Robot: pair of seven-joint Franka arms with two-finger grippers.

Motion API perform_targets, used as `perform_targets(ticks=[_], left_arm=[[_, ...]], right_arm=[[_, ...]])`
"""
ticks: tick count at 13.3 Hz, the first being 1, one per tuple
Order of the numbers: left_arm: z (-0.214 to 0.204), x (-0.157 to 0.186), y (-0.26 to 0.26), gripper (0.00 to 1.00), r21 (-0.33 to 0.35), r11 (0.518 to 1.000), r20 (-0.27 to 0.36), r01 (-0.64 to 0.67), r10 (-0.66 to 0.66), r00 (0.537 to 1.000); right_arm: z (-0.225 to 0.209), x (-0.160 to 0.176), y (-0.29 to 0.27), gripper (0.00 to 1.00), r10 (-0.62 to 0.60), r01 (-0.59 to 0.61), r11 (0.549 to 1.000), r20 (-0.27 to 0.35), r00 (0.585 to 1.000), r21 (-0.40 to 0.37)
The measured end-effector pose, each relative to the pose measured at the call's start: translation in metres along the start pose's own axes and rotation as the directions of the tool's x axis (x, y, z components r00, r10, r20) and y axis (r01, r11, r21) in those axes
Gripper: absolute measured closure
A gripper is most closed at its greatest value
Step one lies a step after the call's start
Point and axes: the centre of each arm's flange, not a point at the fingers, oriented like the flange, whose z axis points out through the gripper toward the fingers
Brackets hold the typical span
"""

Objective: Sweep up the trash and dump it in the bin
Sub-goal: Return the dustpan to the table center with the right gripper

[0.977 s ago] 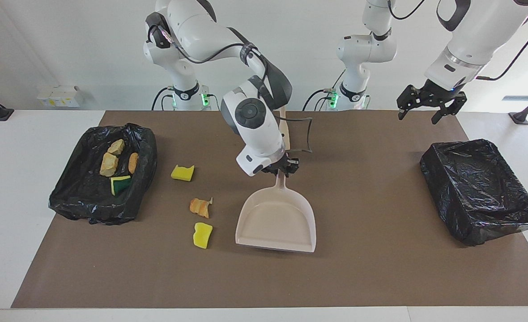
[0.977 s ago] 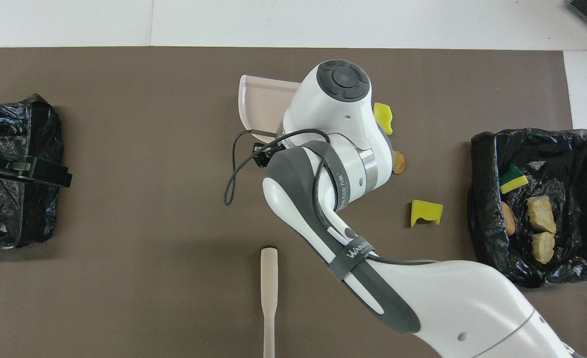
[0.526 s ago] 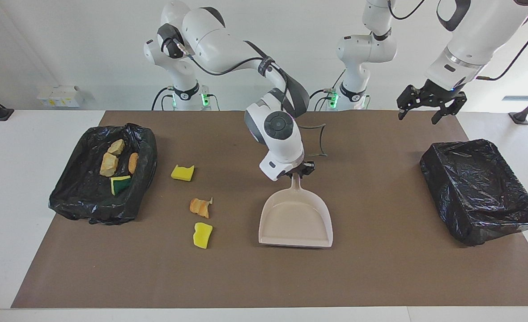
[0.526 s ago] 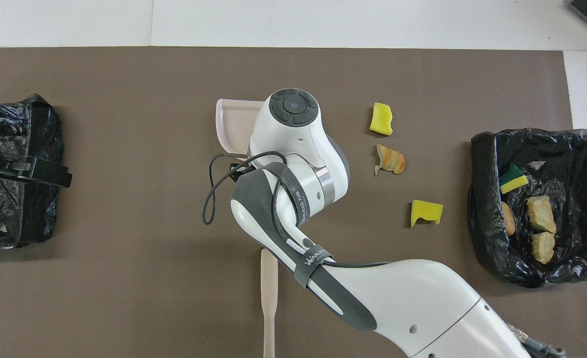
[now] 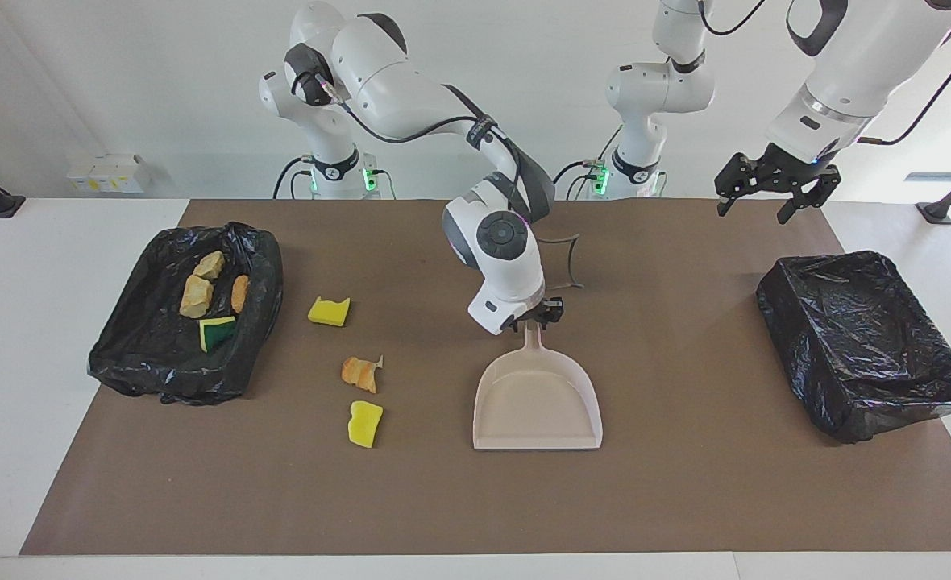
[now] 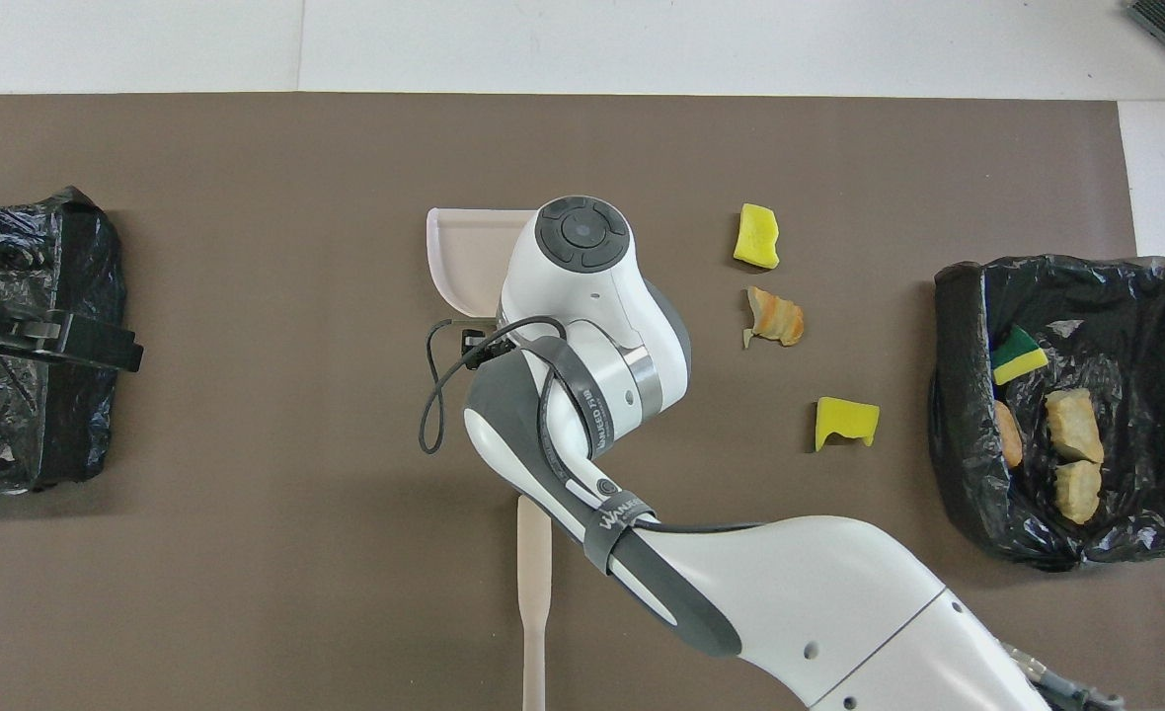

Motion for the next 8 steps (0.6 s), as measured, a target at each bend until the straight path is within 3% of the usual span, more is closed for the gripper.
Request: perform_targets(ticks=[2,4,8], left_arm=[[0.0,0.0,0.0,0.0,0.0,1.0,0.0,0.0,0.0,1.0],[0.0,0.0,0.0,0.0,0.0,1.0,0.0,0.0,0.0,1.0],[0.0,0.0,0.0,0.0,0.0,1.0,0.0,0.0,0.0,1.0]], right_arm=[[-0.035,-0.021,0.004,0.02,-0.015,0.018,0.998,0.052,0.999,-0.057],[-0.075,-0.04,0.013,0.0,-0.027,0.033,0.993,0.058,0.998,-0.116],[-0.108,-0.099,0.022,0.0,0.004,0.005,0.993,0.075,0.997,-0.119]])
